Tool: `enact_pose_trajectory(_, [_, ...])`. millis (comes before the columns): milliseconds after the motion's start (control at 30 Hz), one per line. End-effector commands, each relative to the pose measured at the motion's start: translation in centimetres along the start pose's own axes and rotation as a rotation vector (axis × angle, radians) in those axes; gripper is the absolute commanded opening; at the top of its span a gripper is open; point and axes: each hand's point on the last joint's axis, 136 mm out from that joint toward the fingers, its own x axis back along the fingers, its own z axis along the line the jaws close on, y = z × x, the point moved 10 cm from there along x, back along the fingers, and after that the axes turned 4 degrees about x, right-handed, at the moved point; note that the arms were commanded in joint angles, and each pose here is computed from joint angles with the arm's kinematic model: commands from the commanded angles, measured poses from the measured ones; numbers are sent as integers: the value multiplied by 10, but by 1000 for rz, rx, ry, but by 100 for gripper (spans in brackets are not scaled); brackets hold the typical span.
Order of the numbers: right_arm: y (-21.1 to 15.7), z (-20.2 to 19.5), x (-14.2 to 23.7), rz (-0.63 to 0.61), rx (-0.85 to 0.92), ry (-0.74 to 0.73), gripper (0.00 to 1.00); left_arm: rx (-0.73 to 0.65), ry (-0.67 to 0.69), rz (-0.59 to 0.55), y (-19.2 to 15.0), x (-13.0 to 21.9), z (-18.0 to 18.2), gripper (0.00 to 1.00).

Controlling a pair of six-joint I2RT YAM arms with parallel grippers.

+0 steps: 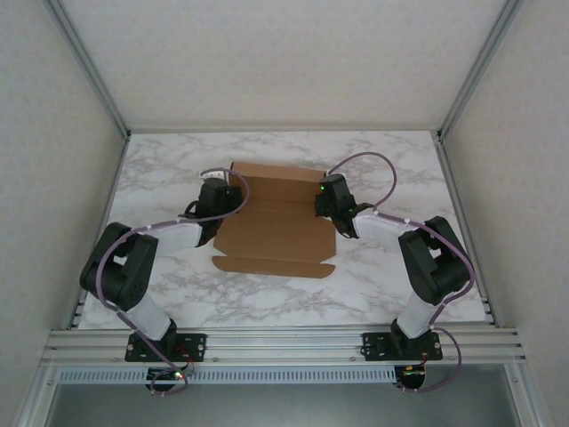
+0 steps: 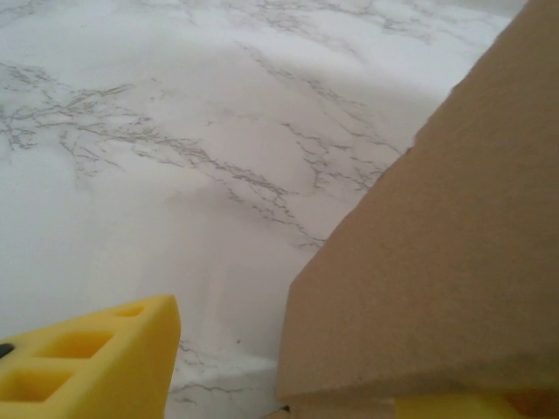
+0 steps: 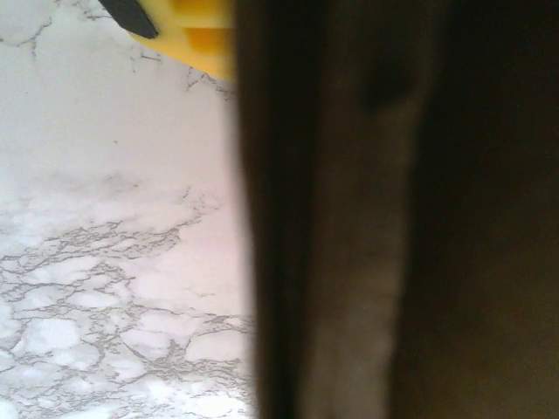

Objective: Fold the paper box

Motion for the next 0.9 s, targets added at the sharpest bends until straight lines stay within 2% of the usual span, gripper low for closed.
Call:
enact_pose_trajectory(0, [-19, -13, 0, 92, 33, -60, 9, 62, -57, -39, 12, 23, 3, 61])
enact_pose_trajectory(267, [-20, -11, -3, 95, 36, -46, 9, 125, -129, -113, 19, 61, 7, 58])
enact_pose_trajectory(400, [-20, -10, -2, 93, 46, -32, 10, 63, -143, -145, 27, 69, 6, 59])
enact_pose_trajectory(567, [-19, -9, -1, 90, 55, -19, 10, -45, -189, -62, 10, 54, 2, 57])
enact_pose_trajectory(667, [-17, -8, -1, 86, 53, -7, 10, -71, -160, -24, -8, 40, 3, 58])
enact_pose_trajectory(867, [-15, -7, 1, 81, 61, 12, 10, -79, -89, -42, -16, 19, 6, 58])
